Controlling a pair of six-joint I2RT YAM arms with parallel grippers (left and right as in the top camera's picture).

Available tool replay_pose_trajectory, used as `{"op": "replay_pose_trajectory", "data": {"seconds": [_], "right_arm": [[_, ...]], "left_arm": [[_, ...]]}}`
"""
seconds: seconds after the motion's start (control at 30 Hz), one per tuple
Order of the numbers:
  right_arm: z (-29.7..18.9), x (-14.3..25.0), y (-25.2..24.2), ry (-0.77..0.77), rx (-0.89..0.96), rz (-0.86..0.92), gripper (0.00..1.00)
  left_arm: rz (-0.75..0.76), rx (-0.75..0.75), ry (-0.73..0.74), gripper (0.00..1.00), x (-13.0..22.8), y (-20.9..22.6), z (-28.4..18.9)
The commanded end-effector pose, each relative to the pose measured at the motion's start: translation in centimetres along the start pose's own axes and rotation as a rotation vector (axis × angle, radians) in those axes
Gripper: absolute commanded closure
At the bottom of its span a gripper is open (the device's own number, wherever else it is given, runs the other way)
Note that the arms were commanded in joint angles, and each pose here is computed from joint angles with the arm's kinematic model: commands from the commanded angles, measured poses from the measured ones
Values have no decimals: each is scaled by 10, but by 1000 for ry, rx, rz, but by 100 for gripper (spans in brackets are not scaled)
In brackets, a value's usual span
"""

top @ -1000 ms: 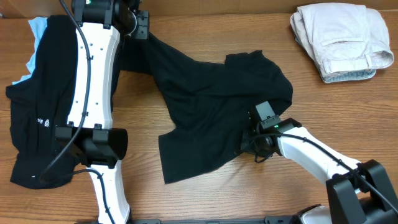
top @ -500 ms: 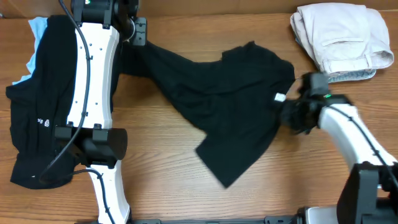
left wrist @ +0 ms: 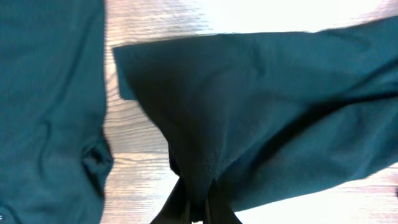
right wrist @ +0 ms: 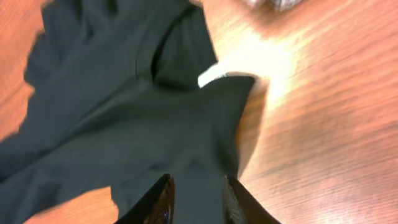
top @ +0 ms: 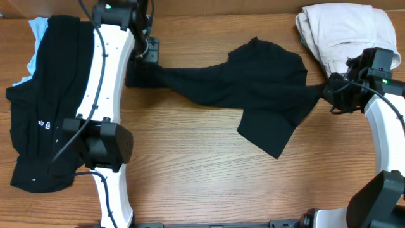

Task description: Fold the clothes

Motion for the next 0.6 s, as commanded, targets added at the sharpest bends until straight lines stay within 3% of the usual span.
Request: {"op": "replay_pose_trajectory", "data": {"seconds": [0.0,0.27,0.57], "right_arm": [[-6,4,10,36,-62,-31,67],[-15,36,16,180,-30,-68,57],[6,84,30,327,36,-158,52]], "left_arm": [[-6,-11,13,96,1,-4,17],[-20,-26,-57,96,-8,5,16],[-36,-45,-317,95,-33,11,-46]]}}
Point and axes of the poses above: each gripper's point midway between its finger pads, its own z axis out along the fingers, its own y axis along the line the jaws close on, x = y × z, the point moved 10 cm from there along -z, back along the fingers, and after that the axes turned 10 degrees about z, right-handed, at the moved point
